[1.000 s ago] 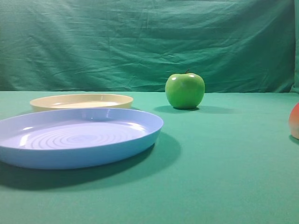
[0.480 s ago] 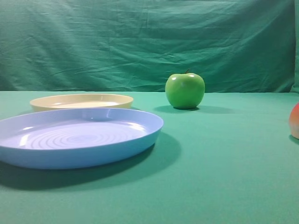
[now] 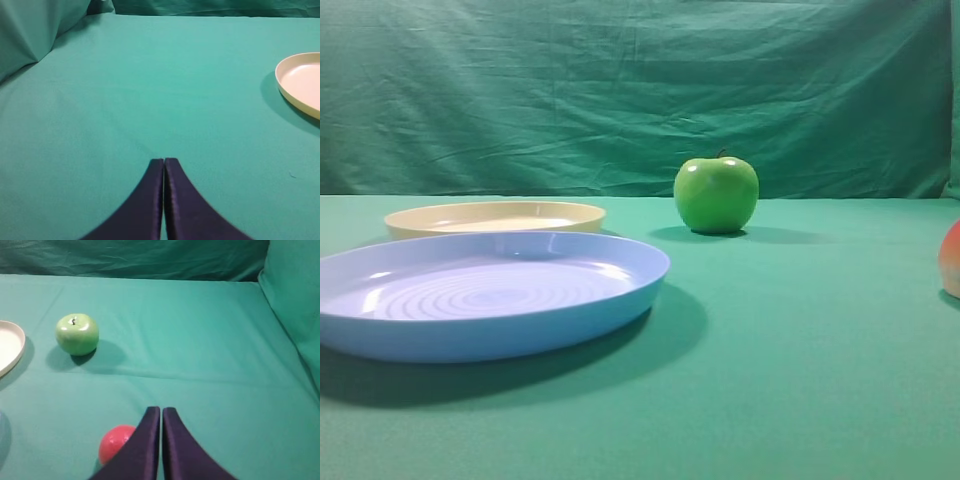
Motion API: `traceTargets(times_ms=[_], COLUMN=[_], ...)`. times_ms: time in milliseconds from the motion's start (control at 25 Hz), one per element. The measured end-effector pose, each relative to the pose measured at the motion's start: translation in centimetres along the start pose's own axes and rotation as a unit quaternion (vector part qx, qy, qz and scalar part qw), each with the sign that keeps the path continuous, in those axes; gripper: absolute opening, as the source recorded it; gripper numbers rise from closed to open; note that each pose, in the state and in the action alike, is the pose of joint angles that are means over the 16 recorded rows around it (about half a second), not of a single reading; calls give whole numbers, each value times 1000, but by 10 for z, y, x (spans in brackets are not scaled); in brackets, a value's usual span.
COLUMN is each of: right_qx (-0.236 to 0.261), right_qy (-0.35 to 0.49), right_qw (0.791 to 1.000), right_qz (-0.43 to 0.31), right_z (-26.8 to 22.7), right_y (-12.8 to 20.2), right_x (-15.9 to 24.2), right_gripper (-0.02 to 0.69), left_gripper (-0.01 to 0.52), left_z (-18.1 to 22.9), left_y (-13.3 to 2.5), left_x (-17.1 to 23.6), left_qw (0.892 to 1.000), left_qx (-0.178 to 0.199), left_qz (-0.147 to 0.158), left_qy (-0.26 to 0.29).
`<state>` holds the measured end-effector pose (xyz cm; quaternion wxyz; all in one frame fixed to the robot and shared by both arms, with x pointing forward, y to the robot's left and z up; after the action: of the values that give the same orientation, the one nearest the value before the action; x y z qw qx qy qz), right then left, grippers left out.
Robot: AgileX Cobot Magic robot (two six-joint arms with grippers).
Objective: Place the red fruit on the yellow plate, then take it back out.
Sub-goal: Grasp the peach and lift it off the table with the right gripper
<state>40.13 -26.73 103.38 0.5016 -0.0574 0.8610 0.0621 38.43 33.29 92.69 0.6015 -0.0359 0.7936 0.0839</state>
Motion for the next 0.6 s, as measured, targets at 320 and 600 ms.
traceTargets(times_ms=[320, 600], right_qx=[-24, -62], right_qy=[140, 275], right_qw=[989, 957], right_qz=[-32, -60], right_z=[7, 23], right_y=[14, 27], right_x=[-23, -9], right_gripper=[0, 0], left_gripper=[0, 0], left_z=[0, 0], left_y=[0, 0], left_x=[0, 0], left_qw=[1000, 1000], left_qx=[0, 0], left_qz=[0, 0], left_qy=[0, 0])
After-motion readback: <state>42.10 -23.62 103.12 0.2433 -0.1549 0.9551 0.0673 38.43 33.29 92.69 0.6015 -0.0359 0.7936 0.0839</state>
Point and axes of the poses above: a point on each arm's last joint axis where the gripper is mounted, z pointing out along that axis toward the gripper, y along the wrist's bending axis when the last joint is at zero, x = y × z, the point moved 10 cm from there along z, pointing out along that axis toward the gripper, and after that the axes turned 5 degrees about z, right-handed, at the moved point
